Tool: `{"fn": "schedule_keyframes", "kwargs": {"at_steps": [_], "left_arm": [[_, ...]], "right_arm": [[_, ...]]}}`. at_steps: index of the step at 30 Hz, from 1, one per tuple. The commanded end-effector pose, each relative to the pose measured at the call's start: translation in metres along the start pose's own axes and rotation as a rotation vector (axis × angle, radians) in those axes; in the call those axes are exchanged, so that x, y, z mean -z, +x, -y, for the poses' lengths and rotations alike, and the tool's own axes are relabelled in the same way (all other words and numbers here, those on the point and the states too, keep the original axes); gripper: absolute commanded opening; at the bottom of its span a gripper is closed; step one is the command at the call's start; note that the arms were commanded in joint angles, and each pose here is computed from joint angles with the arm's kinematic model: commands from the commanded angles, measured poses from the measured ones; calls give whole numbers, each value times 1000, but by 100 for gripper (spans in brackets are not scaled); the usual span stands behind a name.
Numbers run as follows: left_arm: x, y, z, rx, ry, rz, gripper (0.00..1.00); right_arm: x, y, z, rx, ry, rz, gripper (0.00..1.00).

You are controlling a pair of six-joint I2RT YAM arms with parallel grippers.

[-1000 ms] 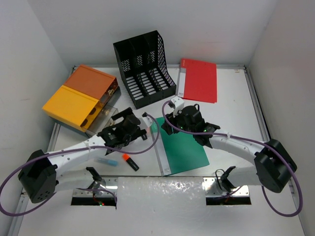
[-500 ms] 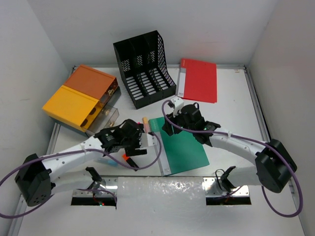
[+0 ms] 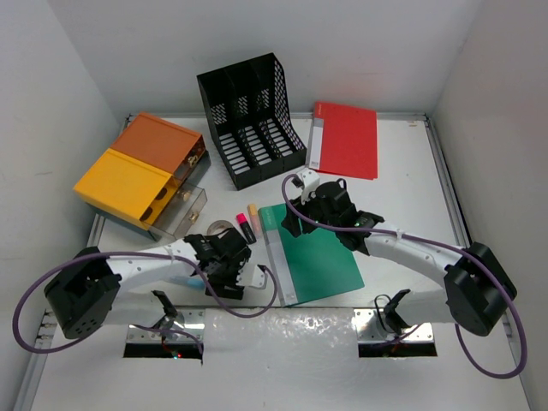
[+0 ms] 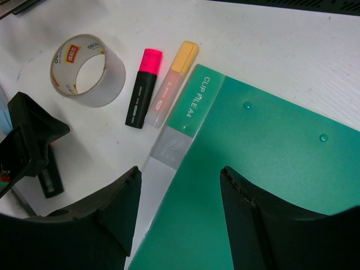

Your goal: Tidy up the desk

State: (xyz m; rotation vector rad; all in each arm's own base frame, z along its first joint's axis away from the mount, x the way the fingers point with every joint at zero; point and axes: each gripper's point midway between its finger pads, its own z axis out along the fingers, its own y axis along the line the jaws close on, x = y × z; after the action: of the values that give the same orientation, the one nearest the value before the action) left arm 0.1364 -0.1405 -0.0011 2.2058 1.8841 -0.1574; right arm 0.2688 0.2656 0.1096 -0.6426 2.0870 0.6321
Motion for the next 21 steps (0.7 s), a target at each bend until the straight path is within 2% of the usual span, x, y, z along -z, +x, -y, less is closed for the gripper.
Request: {"fn": "schedule_keyframes", "kwargs": {"at_steps": [1,3,5,7,8,9,12,17,19,21], "left_arm": [[-13,-3,-1,-44,-3,24,83],[-17,-2,-2,-26,-6,16,78],[-16,-8,-2,-8,1,35,58],[-16,-11,-3,0,1,44,43],[-17,-11,-4,6,-2,45,39],[-17,-11,-4,13,0,40,26],[-18,-13,-4,39,3,43,0],[-3,-30,-18,111,-45,91,0],[14,-42,-34,150,-108,118,0],[44,-62,-58,179,-205,193,0]], "right_arm": [[4,-15,-3,13,-9,47,57],[4,-14,-2,12,-7,50,57],[3,-14,-2,12,-7,52,57],[3,-15,-3,10,-10,51,57],[3,-14,-2,13,-11,46,57],[3,-14,-1,12,-7,47,57],[5,-12,0,14,3,47,57],[6,-12,1,12,9,48,57],[8,-11,4,8,23,48,57],[8,-12,10,-4,65,47,57]]}}
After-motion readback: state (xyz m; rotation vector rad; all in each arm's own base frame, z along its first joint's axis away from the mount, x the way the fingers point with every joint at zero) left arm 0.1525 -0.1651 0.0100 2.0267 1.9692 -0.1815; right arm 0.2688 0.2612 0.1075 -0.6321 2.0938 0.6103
